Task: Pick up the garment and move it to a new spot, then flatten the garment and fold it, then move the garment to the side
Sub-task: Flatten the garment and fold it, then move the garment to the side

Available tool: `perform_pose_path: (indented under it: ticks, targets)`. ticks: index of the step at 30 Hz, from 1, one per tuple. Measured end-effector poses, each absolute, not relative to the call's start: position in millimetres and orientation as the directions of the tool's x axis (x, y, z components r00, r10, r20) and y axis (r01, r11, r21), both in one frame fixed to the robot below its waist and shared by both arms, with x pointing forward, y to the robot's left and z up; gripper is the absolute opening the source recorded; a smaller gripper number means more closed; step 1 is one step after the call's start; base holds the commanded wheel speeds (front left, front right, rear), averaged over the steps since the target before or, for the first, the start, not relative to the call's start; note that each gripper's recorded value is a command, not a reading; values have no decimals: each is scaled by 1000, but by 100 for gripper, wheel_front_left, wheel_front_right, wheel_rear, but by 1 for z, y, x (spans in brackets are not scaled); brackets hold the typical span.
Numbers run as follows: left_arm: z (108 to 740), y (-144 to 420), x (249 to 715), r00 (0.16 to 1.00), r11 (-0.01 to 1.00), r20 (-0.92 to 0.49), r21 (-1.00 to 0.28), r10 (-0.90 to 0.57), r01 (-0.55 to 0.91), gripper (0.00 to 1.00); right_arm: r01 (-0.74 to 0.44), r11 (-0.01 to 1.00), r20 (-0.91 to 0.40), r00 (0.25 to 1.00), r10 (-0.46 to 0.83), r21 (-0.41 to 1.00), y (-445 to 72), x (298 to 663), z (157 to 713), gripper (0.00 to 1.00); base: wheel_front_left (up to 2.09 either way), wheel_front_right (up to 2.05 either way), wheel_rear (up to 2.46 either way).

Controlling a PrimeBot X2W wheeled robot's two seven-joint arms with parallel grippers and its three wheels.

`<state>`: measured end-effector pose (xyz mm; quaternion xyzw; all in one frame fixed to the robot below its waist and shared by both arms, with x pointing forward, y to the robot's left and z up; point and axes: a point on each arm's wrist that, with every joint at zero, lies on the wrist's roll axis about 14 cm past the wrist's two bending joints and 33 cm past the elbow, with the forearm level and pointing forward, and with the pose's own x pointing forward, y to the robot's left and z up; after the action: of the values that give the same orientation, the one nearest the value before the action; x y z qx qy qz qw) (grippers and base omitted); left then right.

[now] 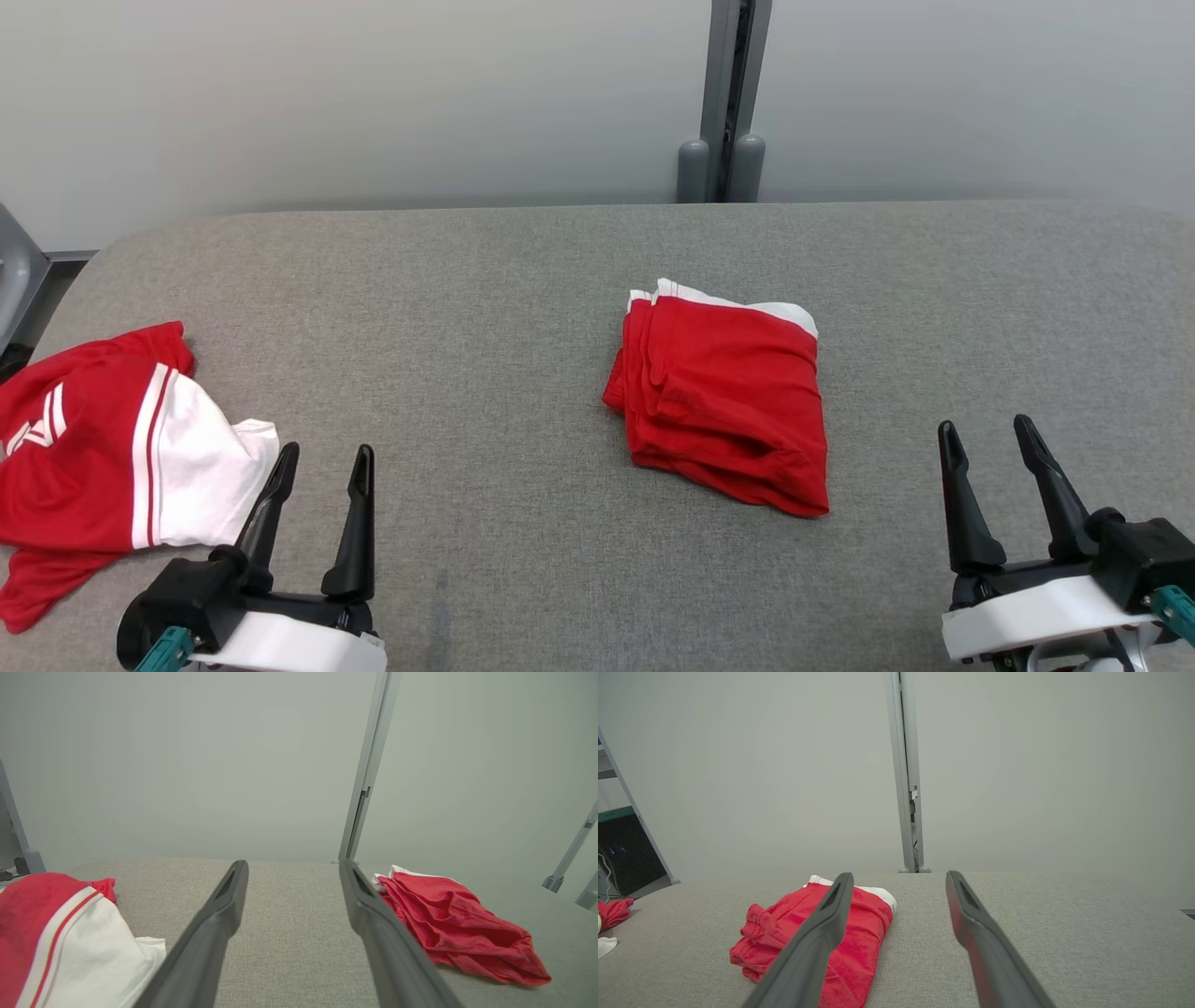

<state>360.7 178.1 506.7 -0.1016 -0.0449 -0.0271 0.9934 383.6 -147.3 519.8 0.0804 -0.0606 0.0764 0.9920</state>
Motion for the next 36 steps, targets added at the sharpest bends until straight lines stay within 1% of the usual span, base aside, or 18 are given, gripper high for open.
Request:
perform_pose_path:
  ticks: [20, 26, 30, 34, 36]
  targets:
    - [502, 181, 359, 996, 979, 81, -197, -32, 47, 100, -171, 972, 109, 982, 154, 162, -142, 385, 512, 100, 0, 0, 0]
    - [492, 194, 357, 999, 983, 44, -182, 28, -19, 100, -184, 968, 98, 981, 170, 172, -136, 387, 508, 100, 0, 0, 0]
    - [489, 197, 358, 998, 982, 34, -184, 43, -36, 100, -204, 964, 96, 977, 189, 172, -129, 391, 508, 100, 0, 0, 0]
    - [487, 197, 362, 999, 980, 26, -195, 45, -39, 100, -232, 955, 58, 973, 224, 187, -116, 401, 496, 100, 0, 0, 0]
    - [486, 195, 366, 999, 980, 25, -197, 37, -32, 100, -246, 953, 17, 969, 246, 178, -109, 409, 486, 100, 0, 0, 0]
